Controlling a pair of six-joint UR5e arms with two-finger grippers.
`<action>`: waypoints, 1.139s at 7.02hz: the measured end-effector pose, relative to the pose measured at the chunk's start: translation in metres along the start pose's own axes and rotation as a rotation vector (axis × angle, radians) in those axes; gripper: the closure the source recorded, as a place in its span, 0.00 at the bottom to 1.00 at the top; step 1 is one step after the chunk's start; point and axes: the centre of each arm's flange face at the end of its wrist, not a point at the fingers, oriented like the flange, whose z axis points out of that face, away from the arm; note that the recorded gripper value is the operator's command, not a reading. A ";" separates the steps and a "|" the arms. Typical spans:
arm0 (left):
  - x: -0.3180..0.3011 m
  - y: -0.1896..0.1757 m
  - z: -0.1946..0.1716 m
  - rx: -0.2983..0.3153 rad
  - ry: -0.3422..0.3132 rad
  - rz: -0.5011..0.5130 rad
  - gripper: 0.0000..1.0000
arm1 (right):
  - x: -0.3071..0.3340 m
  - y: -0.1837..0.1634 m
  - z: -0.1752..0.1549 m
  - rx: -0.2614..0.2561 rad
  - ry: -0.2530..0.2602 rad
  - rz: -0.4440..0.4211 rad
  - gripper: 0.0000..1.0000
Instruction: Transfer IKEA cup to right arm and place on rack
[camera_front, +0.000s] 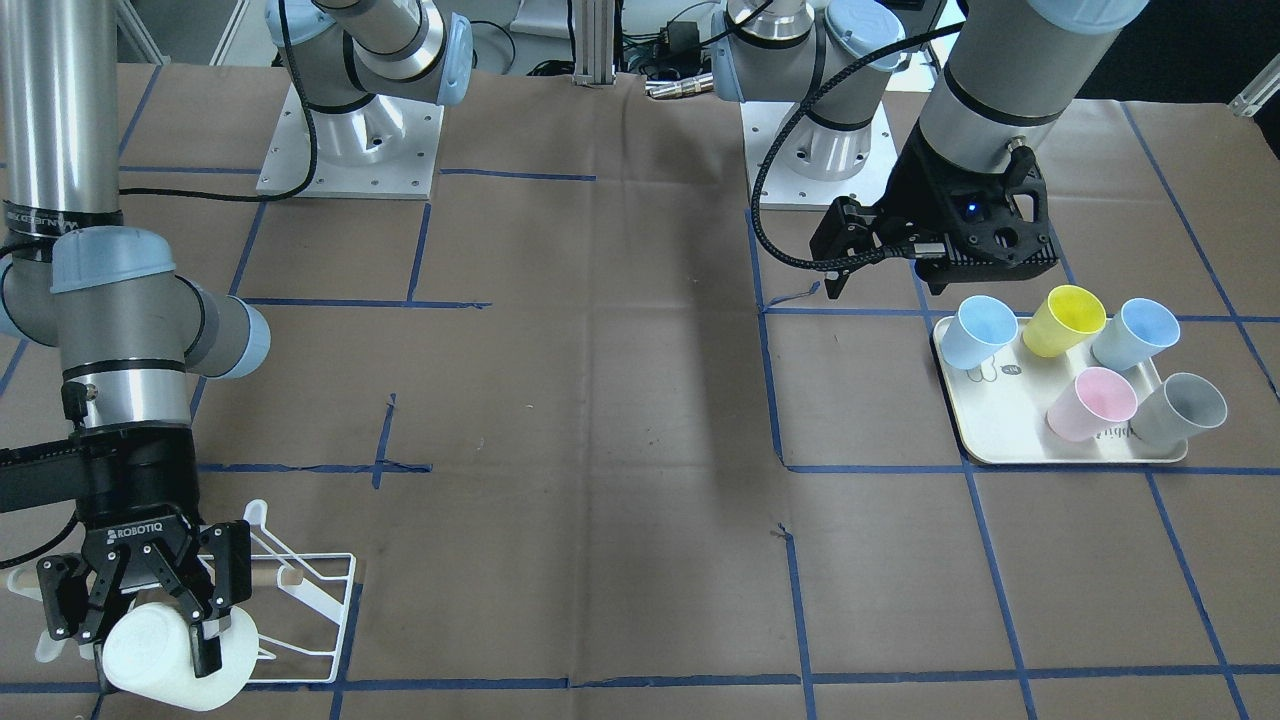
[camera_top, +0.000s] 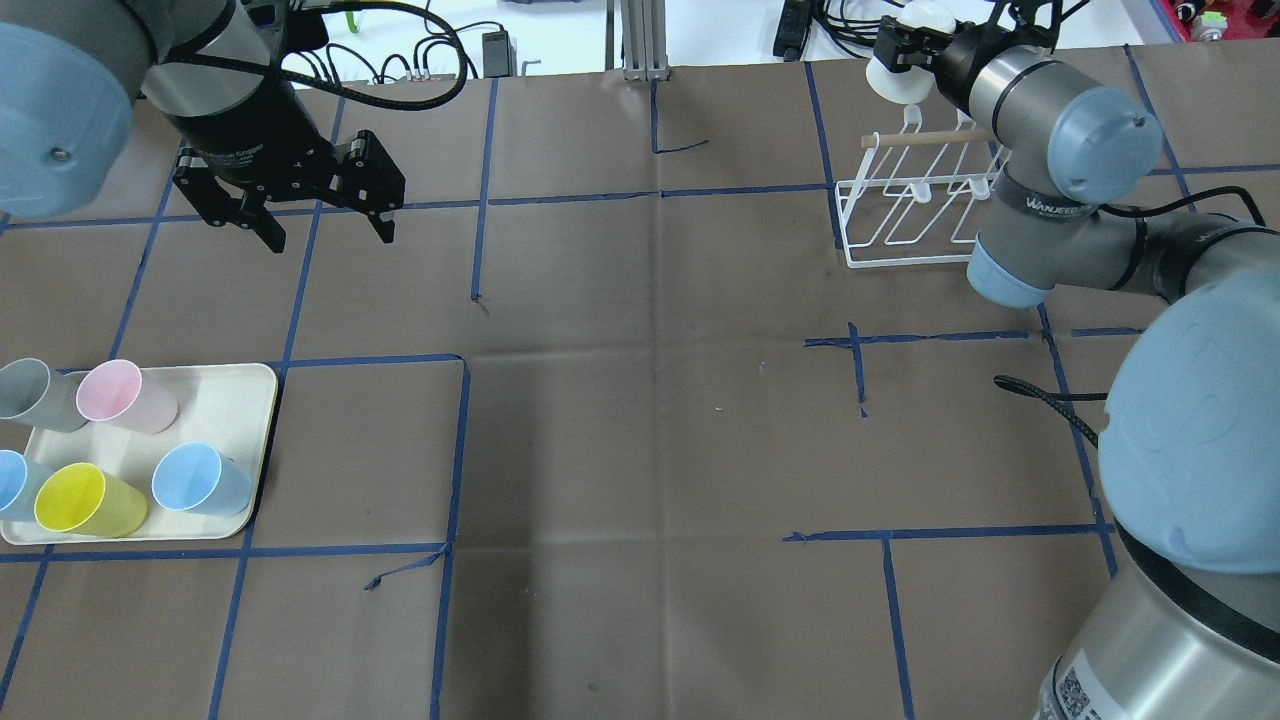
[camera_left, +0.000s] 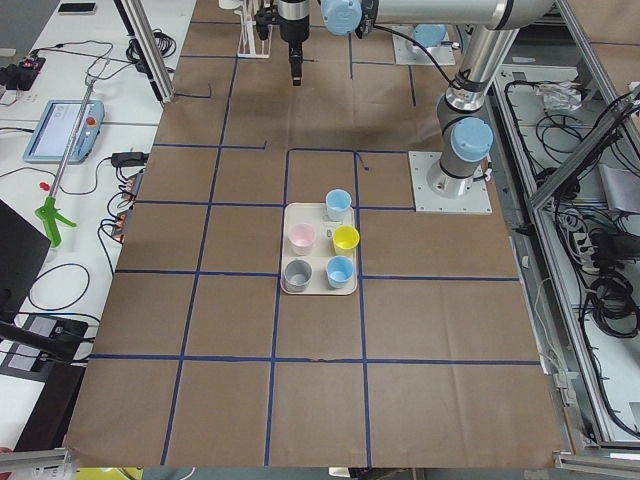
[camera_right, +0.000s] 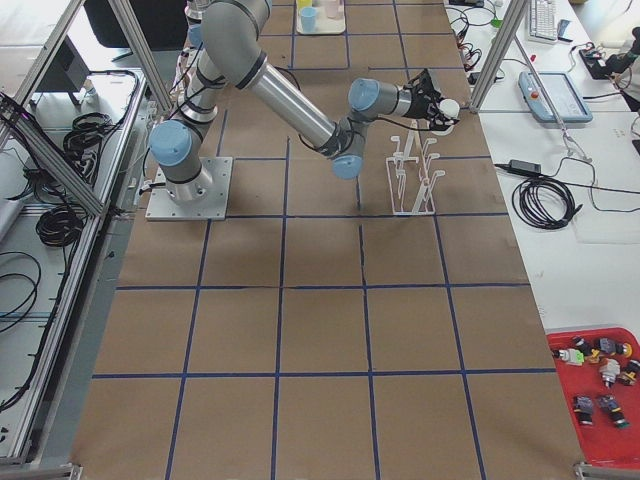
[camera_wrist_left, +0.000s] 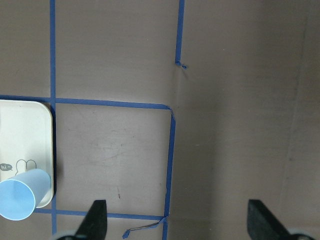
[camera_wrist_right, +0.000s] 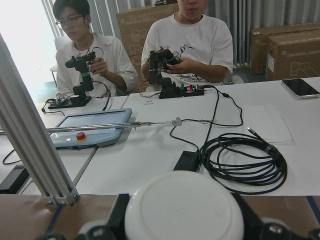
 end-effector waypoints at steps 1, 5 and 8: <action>-0.009 0.001 0.008 -0.014 0.000 0.018 0.01 | 0.007 0.001 0.000 -0.003 0.008 0.005 0.95; -0.123 0.027 0.058 -0.106 0.034 0.044 0.01 | 0.016 0.017 0.004 -0.030 0.016 0.021 0.94; -0.221 0.066 0.102 -0.135 0.078 0.041 0.02 | 0.017 0.031 0.006 -0.056 0.014 0.030 0.62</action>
